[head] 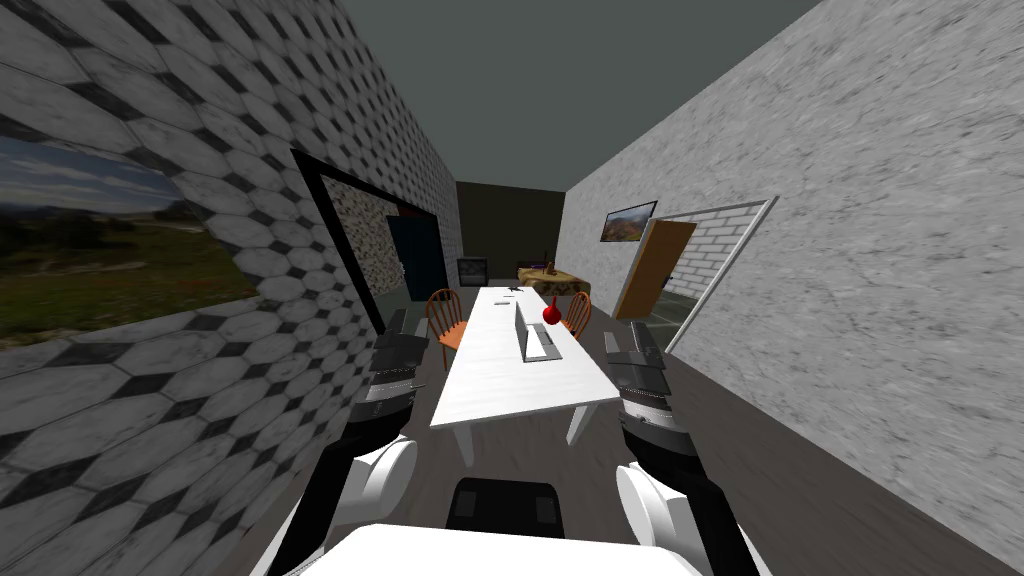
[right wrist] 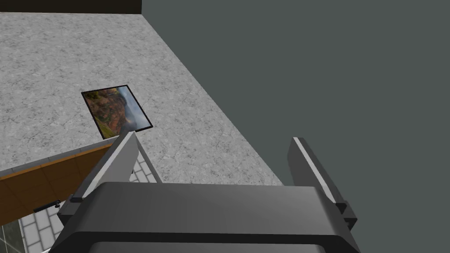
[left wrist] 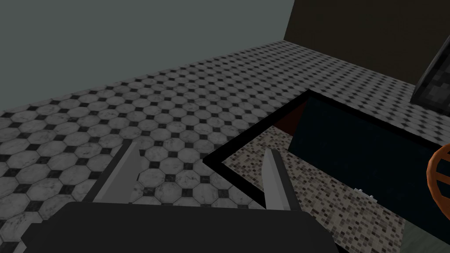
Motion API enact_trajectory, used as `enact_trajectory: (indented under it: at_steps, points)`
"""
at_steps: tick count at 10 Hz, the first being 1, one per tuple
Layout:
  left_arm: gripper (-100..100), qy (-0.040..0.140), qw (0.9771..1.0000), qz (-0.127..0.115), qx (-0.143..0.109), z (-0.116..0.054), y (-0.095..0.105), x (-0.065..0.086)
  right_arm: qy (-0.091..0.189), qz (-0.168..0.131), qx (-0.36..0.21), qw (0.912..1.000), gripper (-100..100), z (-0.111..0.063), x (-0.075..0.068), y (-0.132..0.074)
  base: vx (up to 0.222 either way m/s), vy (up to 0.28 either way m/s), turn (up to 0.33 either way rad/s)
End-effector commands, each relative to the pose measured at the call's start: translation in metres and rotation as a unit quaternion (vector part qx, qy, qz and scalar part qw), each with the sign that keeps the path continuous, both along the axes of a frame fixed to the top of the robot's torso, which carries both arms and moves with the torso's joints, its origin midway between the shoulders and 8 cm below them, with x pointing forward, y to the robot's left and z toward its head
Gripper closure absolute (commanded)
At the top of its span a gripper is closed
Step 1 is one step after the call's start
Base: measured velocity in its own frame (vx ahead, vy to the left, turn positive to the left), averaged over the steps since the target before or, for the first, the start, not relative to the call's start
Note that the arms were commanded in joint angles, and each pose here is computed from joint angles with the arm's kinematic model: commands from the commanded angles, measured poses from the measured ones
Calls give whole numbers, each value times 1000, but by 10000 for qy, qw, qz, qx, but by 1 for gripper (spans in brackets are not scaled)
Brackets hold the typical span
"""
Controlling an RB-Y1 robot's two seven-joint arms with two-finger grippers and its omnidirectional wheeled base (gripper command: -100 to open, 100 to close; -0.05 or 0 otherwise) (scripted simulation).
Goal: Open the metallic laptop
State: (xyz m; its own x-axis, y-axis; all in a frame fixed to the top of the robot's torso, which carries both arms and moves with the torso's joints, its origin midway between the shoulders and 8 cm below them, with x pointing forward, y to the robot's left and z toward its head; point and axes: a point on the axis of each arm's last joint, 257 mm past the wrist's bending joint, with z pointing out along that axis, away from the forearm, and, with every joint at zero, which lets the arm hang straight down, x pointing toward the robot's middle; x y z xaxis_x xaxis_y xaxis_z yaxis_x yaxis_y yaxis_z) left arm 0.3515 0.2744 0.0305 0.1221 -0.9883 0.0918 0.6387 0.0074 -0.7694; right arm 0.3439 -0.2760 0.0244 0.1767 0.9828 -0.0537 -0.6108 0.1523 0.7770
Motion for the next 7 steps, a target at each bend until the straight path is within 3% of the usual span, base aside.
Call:
enact_trajectory:
  at_steps: [1, 7]
  points:
    - [0, 0, 10000, 0, 0, 0, 0, 0, 0, 0, 0, 10000, 0, 0, 0, 0, 0, 0, 0]
    - [0, -2, 10000, 0, 0, 0, 0, 0, -2, 0, 0, 10000, 0, 0, 0, 0, 0, 0, 0]
